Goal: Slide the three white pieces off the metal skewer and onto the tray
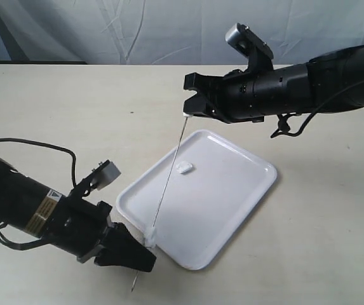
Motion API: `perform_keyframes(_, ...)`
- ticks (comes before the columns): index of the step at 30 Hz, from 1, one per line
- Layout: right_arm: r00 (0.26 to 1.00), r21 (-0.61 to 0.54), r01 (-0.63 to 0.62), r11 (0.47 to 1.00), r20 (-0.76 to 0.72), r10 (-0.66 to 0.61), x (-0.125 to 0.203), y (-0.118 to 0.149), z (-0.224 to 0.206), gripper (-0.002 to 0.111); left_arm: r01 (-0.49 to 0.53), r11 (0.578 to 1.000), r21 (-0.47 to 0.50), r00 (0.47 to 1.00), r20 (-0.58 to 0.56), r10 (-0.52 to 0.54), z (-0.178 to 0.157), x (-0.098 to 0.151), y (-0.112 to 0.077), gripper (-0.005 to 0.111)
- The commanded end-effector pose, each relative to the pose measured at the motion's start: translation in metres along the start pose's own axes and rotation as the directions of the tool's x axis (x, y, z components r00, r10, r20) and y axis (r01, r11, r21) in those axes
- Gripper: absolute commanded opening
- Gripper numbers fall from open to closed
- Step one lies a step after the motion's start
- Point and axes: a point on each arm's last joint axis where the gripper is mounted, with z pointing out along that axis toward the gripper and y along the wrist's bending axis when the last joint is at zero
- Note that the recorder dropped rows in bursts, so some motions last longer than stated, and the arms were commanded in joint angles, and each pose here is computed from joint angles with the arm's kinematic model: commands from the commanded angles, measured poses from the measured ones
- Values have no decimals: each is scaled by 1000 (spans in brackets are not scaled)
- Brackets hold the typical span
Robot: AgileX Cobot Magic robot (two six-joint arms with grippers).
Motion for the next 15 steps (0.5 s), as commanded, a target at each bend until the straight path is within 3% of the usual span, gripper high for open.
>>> perform_keyframes(1, 996, 70, -10, 997, 87, 4, -16, -3, -4, 11, 5, 1000, 29, 997, -73, -3, 3, 16, -3, 0)
perform_keyframes(15, 995, 115, 9, 993, 102, -21, -20, -5, -5, 11, 8, 1000, -7, 997, -71, -8, 3, 18, 1, 0)
